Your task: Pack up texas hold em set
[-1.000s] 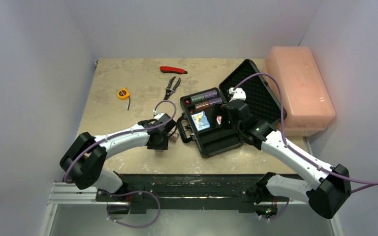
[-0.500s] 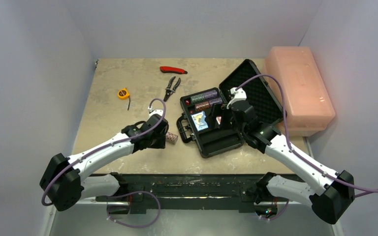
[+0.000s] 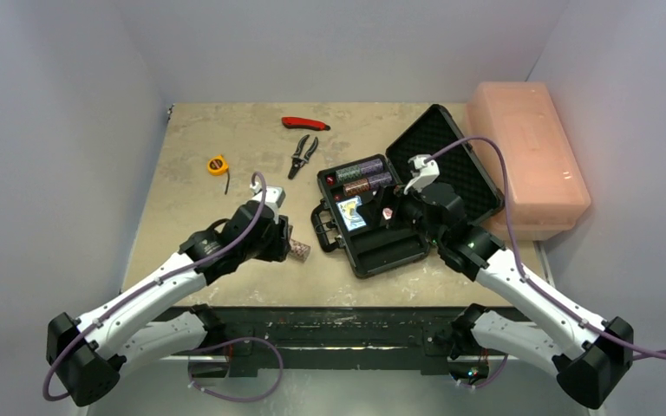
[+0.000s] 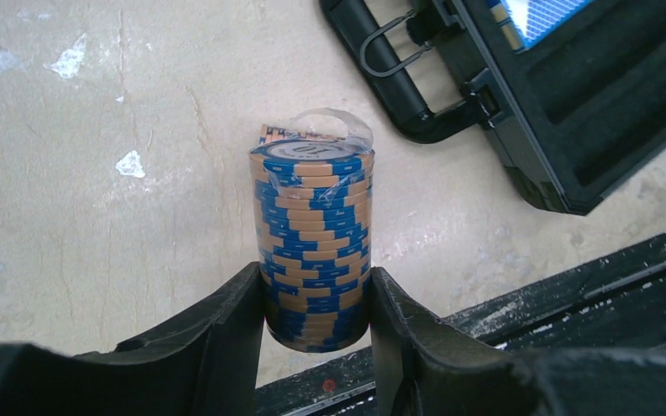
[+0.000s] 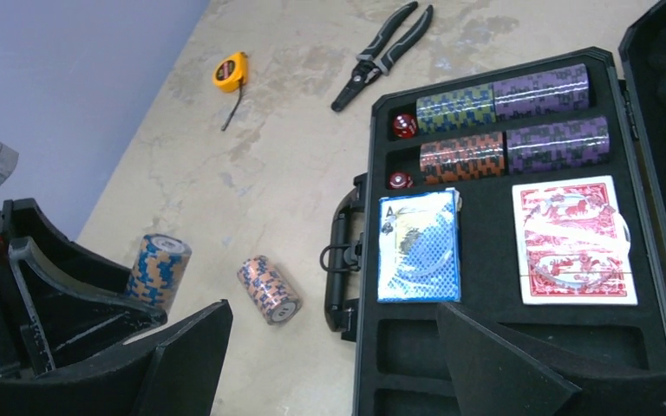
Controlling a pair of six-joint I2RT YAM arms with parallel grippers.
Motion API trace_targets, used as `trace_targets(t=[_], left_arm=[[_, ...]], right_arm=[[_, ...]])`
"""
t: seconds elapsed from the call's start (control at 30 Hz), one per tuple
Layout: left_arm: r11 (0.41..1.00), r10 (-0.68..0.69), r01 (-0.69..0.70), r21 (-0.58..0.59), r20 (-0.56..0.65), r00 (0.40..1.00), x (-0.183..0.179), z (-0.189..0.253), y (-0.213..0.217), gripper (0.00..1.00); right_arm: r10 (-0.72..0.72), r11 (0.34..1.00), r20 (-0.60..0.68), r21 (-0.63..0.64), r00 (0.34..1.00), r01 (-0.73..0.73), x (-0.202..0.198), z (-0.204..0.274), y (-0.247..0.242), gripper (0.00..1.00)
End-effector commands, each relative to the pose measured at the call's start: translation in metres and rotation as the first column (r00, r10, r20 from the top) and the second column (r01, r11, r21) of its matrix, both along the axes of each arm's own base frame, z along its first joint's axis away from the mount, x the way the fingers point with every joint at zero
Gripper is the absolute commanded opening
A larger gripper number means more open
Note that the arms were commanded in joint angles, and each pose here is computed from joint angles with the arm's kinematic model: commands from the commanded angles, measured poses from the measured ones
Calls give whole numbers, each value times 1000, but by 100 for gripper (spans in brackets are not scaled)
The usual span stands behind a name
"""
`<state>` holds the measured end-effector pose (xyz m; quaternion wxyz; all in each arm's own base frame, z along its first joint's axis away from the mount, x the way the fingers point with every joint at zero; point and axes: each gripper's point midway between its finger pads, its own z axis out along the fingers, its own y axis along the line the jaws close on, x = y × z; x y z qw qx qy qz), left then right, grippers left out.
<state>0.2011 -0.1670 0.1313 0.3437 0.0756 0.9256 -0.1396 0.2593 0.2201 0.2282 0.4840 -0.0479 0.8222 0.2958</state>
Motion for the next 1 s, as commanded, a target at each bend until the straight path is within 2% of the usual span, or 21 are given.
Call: trace_targets(t=[0.0, 0.17, 0.43, 0.73, 0.97], left_arm=[[986, -103, 122, -114, 153, 983, 6, 65, -21, 0], [975, -165, 191, -110, 211, 964, -2, 103, -18, 0], [952, -238, 283, -121, 293, 926, -13, 153, -18, 0], [943, -304, 333, -18, 359, 882, -3, 176, -16, 0], [856, -439, 513, -63, 435, 786, -14, 186, -45, 0]], right_arm=[[67, 993, 117, 88, 991, -78, -7, 32, 8, 92], [159, 968, 210, 159, 965, -194, -24, 57, 18, 92], [198, 930, 332, 234, 922, -284, -43, 89, 20, 93], [279, 872, 391, 280, 877, -402, -56, 100, 35, 93], [367, 801, 451, 291, 814, -522, -71, 110, 49, 94]])
